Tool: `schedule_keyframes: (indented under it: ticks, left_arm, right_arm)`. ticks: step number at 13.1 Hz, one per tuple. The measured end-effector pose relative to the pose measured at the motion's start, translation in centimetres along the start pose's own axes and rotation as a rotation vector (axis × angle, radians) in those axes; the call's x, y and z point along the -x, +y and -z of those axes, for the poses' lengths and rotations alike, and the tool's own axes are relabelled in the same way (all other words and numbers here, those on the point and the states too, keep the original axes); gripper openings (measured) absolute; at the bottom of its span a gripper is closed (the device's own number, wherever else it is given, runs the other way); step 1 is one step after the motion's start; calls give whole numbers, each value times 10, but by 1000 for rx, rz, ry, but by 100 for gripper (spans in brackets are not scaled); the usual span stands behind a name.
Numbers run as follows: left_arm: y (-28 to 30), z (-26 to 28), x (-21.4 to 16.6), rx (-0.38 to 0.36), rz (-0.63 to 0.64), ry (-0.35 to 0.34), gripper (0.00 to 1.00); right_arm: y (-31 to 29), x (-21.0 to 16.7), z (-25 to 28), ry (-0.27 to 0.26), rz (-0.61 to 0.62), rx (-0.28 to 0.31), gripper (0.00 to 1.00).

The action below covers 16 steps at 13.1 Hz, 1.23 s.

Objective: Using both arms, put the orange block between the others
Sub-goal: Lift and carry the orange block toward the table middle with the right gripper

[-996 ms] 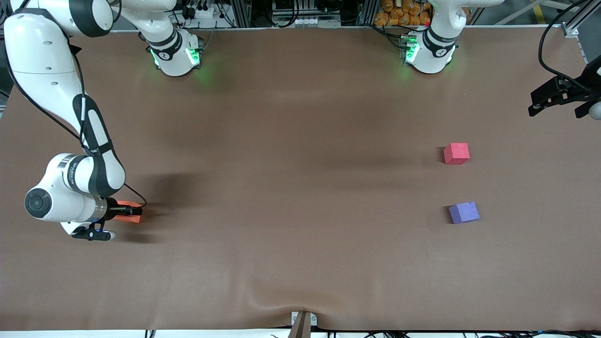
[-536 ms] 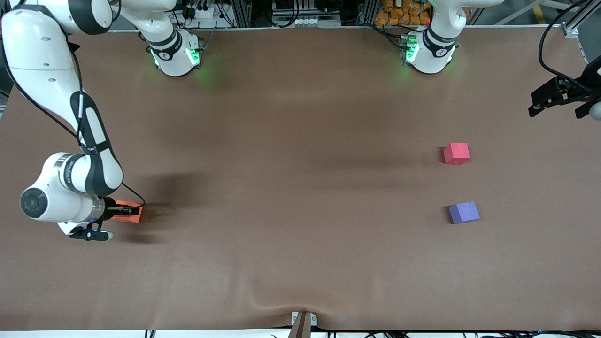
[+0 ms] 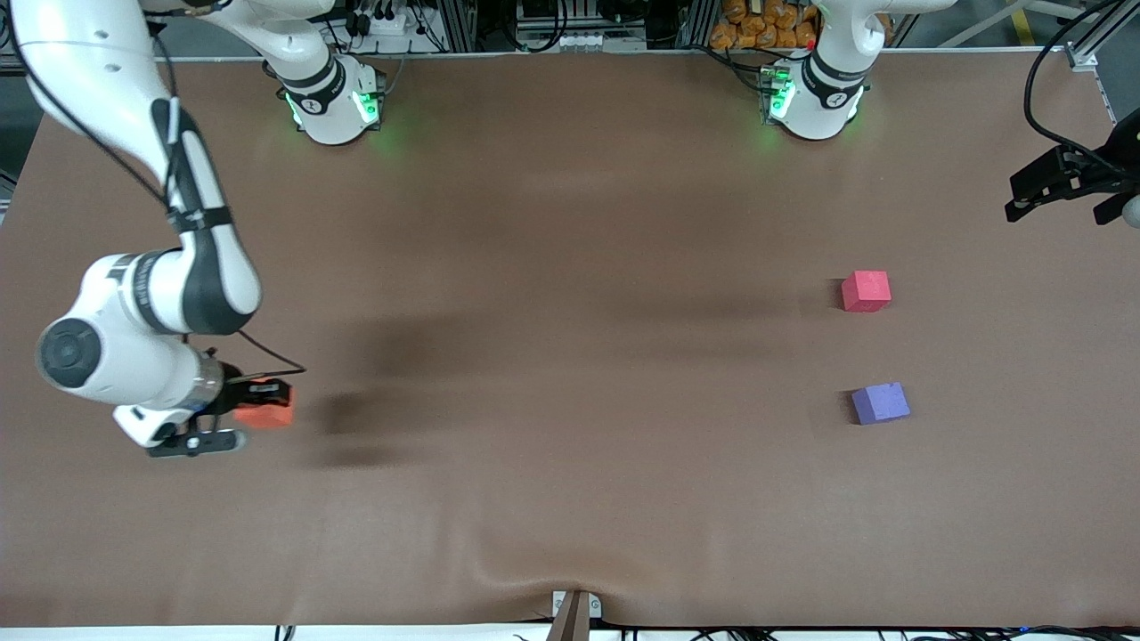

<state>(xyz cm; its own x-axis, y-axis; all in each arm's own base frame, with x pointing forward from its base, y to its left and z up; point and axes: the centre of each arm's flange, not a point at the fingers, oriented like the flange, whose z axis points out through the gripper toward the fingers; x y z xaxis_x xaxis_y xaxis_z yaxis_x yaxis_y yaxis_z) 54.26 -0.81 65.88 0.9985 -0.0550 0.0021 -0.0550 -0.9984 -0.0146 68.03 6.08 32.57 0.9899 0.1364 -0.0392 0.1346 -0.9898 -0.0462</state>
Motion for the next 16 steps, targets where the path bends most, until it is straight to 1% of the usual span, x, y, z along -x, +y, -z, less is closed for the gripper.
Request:
schedule_keyframes:
  ticks: [3,6,9,11,13,15,16]
  left_arm:
    - [-2,0,0,0,4,0,100]
    - [-3,0,0,0,5,1,100]
    - [-3,0,0,0,5,3,100]
    - [-3,0,0,0,5,3,100]
    - [-3,0,0,0,5,3,100]
    - [-3,0,0,0,5,3,100]
    - [-3,0,0,0,5,3,100]
  right_arm:
    - [-64,-4,7,17,85,2,56]
    - [-124,-5,17,41,127,1,56]
    - [-193,2,11,40,100,-2,56]
    - [-251,11,-4,31,76,0,56]
    - [-310,18,-23,36,42,-4,56]
    - [-363,22,-38,53,5,-24,56]
    - [-384,22,-45,66,-8,-45,56]
